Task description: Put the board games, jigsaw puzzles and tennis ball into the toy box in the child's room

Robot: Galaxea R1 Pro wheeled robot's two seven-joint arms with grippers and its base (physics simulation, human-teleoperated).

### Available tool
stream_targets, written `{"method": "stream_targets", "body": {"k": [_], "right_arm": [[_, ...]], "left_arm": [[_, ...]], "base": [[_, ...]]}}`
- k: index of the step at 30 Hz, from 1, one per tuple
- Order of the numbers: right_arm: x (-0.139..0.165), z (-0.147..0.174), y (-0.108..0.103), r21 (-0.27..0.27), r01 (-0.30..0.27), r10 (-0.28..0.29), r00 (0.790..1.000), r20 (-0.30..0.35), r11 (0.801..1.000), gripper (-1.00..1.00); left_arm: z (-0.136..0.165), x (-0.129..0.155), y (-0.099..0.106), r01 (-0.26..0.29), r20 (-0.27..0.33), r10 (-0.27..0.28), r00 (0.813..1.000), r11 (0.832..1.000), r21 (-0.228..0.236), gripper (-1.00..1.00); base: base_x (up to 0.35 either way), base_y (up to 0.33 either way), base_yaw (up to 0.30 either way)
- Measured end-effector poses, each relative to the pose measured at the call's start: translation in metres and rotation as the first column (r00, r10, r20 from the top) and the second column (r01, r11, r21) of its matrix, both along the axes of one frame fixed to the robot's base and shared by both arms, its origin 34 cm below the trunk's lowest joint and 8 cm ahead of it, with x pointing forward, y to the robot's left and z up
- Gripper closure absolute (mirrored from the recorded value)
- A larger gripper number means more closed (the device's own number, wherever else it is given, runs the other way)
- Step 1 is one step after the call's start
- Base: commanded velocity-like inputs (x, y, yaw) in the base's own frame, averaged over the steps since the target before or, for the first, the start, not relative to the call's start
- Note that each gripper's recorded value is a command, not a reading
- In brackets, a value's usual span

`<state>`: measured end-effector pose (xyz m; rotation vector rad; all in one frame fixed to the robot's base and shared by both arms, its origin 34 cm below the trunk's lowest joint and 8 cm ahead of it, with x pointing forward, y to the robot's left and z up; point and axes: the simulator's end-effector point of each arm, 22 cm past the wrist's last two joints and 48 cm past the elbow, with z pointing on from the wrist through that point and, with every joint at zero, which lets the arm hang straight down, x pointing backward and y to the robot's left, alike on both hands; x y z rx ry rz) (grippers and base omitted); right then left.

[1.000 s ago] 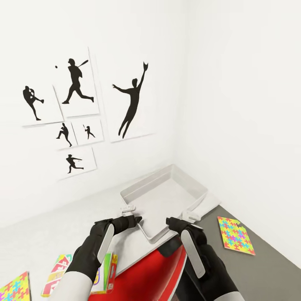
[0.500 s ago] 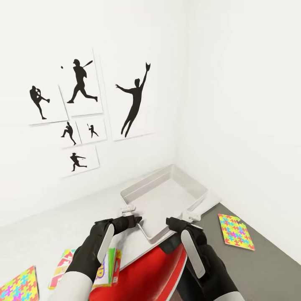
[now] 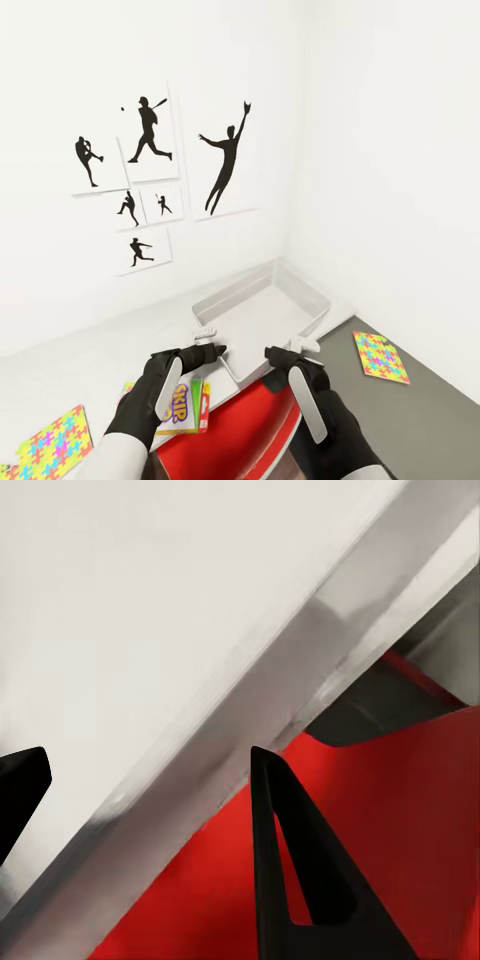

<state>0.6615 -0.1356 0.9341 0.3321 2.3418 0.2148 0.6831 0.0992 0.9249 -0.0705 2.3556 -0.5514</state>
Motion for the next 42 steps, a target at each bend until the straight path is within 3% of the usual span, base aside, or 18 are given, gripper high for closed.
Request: {"method": "stream_targets", "body": {"k": [42], "right_arm": [[-0.0001,-0.0005,0.0,0.0,0.0,0.0,1.0,-0.001,1.0,1.0]], "left_arm": [[-0.0006,-0.0001,0.0,0.0,-0.001,0.0,1.0,1.0,0.0,1.0]], "base": [[-0.001,0.046,0.0]]}}
